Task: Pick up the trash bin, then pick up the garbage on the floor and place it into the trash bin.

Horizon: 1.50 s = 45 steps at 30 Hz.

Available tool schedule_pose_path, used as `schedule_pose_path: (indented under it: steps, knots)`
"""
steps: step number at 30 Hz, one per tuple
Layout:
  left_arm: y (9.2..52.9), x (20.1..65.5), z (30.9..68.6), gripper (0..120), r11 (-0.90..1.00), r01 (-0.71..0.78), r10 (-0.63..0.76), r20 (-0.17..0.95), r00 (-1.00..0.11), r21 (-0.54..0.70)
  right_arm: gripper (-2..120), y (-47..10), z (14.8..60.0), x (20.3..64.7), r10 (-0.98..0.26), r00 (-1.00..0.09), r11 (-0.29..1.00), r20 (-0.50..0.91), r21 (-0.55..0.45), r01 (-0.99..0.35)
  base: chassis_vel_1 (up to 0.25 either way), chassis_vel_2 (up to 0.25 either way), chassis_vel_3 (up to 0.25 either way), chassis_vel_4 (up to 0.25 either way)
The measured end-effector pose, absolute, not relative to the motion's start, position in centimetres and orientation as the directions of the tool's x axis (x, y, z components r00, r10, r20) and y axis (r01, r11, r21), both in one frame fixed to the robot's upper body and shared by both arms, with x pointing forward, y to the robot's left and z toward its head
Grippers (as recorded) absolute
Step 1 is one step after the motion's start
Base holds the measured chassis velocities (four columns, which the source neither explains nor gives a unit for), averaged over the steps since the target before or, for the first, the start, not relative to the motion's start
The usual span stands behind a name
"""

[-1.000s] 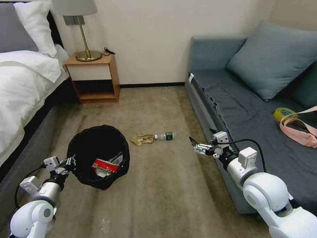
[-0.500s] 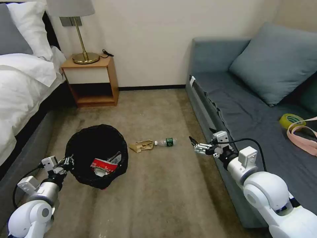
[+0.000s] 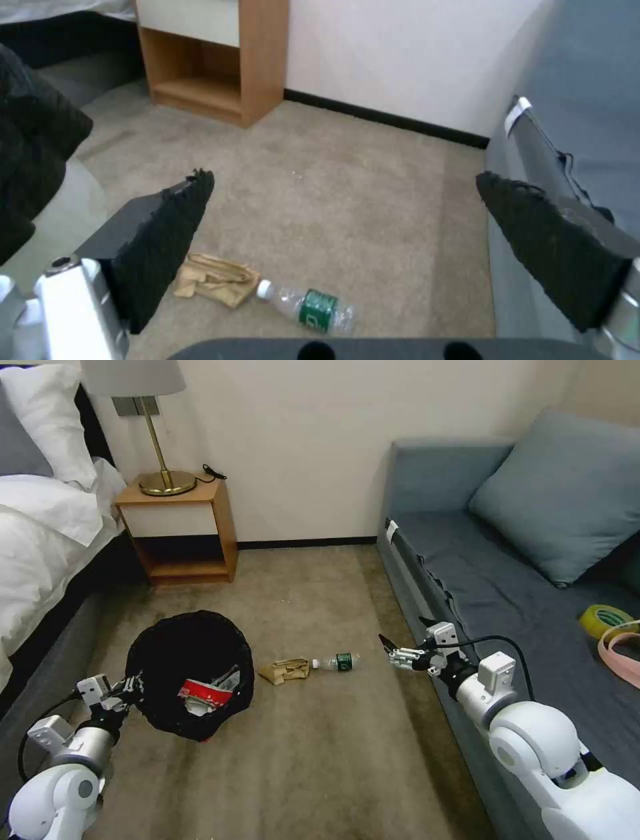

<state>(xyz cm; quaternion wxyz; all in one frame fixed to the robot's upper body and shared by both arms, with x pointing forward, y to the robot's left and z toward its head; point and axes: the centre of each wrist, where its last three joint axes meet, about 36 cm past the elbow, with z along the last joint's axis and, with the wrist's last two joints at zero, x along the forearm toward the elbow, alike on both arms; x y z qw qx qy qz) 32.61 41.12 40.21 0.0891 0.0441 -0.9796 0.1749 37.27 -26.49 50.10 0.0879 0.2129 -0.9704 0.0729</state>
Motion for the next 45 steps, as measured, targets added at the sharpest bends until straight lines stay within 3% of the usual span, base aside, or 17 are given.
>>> schedule_pose_path:
  steps: [34,45]
  knots:
    - [42.1,32.8,40.0,5,0.933,-0.138,-0.076,0.192,-0.978,-0.332,100,-25.7,48.8,39.6,-0.423,-0.880,0.887,0.217,-0.101,-0.451,-0.137,0.138,0.135,-0.139]
    - [41.3,32.9,38.9,5,0.943,-0.120,-0.055,0.210,-0.976,-0.311,100,-25.1,46.8,43.4,-0.485,-0.838,0.835,0.248,-0.152,-0.528,-0.057,0.058,0.062,-0.052]
